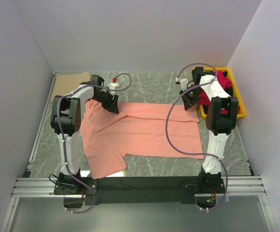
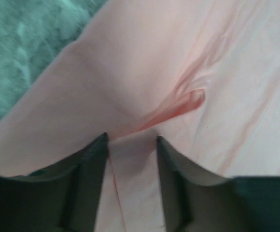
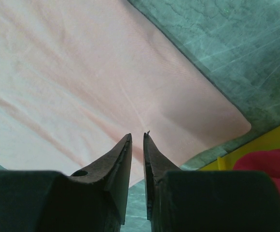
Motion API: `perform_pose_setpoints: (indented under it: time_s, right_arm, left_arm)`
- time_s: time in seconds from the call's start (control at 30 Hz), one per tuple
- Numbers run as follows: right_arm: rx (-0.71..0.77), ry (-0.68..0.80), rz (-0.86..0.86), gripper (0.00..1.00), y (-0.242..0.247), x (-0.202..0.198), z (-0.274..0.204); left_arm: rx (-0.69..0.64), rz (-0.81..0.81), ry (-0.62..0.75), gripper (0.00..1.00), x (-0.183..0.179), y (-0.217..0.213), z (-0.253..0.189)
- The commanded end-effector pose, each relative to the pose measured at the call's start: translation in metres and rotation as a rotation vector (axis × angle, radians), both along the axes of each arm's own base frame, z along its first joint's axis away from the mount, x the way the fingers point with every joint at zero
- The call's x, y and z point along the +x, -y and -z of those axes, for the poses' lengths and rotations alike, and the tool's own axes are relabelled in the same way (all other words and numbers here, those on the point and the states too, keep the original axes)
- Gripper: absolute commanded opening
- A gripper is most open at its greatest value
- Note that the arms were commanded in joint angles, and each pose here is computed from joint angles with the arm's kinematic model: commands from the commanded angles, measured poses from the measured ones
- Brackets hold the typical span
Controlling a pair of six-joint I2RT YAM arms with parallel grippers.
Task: Fold and stack the t-shirts
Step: Fold the tshirt
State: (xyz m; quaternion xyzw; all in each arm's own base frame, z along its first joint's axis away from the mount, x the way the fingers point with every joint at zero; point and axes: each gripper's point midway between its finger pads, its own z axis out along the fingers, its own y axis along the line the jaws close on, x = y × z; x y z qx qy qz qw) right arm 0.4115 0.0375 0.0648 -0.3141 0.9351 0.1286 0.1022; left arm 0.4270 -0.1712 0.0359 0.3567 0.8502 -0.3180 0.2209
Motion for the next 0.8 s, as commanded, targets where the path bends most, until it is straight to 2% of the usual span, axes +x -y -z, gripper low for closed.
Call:
perform_pose_setpoints:
  time_s: [0.0,0.03,0.07,0.2,0.33,0.4,0.5,0.53,0.77]
  right_arm:
    - [-0.008,0.029,-0.016,0.23,-0.001,0.004,-0.008]
    - [-0.008,0.027,-0.016,0.23,-0.001,0.003,-0.007]
    - [-0.01,0.03,-0.02,0.22,0.0,0.004,-0.008]
    - [-0.009,0.019,-0.023,0.22,-0.001,0.002,-0.006]
    - [-0.012,0.015,-0.026,0.22,0.0,0.001,-0.005]
    - [-0.014,0.014,-0.025,0.22,0.0,0.0,-0.005]
    - [-0.015,0.016,-0.027,0.22,0.001,0.001,-0.004]
    - [-0.02,0.016,-0.026,0.22,0.002,0.001,-0.004]
    - [-0.033,0.023,-0.03,0.2,0.005,0.0,-0.005]
  left_arm:
    - [-0.04,0.072,-0.008,0.47,-0.023,0.011,-0.013]
    - [-0.048,0.082,0.018,0.39,-0.025,0.012,-0.023]
    - [-0.054,0.087,0.027,0.36,-0.028,0.013,-0.027]
    - [-0.073,0.096,0.052,0.32,-0.041,0.016,-0.042]
    - [-0.079,0.105,0.086,0.23,-0.049,0.02,-0.056]
    - [-0.068,0.131,0.094,0.22,-0.059,0.025,-0.055]
    - [-0.054,0.158,0.076,0.11,-0.072,0.032,-0.048]
    - [-0.054,0.166,0.063,0.01,-0.077,0.034,-0.046]
    - [-0.041,0.272,-0.008,0.01,-0.118,0.051,-0.033]
